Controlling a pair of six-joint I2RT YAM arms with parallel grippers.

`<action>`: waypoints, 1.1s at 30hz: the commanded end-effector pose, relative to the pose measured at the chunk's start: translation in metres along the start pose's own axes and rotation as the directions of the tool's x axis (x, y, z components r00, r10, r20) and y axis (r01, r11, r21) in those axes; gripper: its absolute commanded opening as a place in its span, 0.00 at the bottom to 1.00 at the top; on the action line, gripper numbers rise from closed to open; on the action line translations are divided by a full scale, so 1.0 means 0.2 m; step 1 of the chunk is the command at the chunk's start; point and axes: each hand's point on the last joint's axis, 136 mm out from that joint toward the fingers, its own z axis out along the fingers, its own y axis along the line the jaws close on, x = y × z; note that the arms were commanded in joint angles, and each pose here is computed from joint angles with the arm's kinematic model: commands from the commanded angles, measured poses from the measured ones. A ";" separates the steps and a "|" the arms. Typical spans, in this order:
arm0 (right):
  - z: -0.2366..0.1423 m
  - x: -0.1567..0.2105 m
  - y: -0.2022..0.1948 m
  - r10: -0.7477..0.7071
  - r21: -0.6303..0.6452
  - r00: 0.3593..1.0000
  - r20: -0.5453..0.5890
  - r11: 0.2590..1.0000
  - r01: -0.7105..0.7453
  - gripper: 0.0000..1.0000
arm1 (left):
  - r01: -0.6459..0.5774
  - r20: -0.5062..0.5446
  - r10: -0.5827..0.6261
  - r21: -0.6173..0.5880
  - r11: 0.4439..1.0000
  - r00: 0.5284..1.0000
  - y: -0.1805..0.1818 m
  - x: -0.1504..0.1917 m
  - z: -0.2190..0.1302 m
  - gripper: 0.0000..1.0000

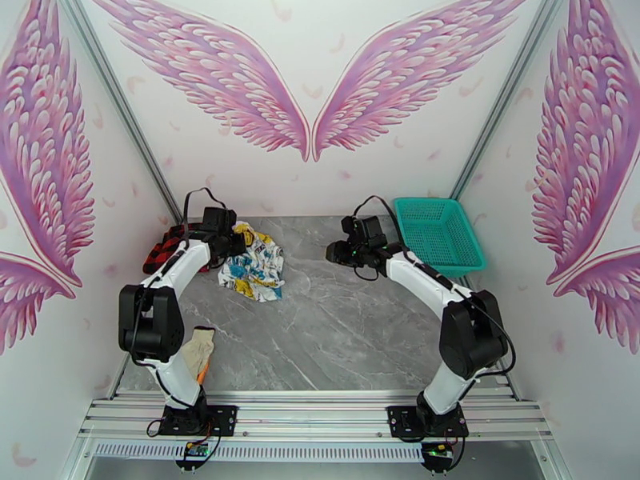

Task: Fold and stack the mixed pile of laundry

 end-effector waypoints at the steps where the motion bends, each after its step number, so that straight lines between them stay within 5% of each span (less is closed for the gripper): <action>1: -0.03 0.07 -0.06 0.002 0.044 1.000 -0.029 0.999 -0.001 0.43 | -0.175 -0.143 0.157 -0.122 0.977 0.977 0.17 0.02 0.03 0.00; 20: 0.00 0.11 -0.14 0.024 0.086 0.998 -0.065 0.996 -0.018 0.42 | -0.188 -0.070 0.174 -0.333 0.924 0.982 0.87 -0.39 -0.15 0.00; 33: 0.07 0.11 -0.16 0.042 0.100 0.995 -0.095 0.994 -0.033 0.42 | -0.043 -0.033 0.034 -0.349 0.936 0.999 1.28 -0.39 -0.11 0.00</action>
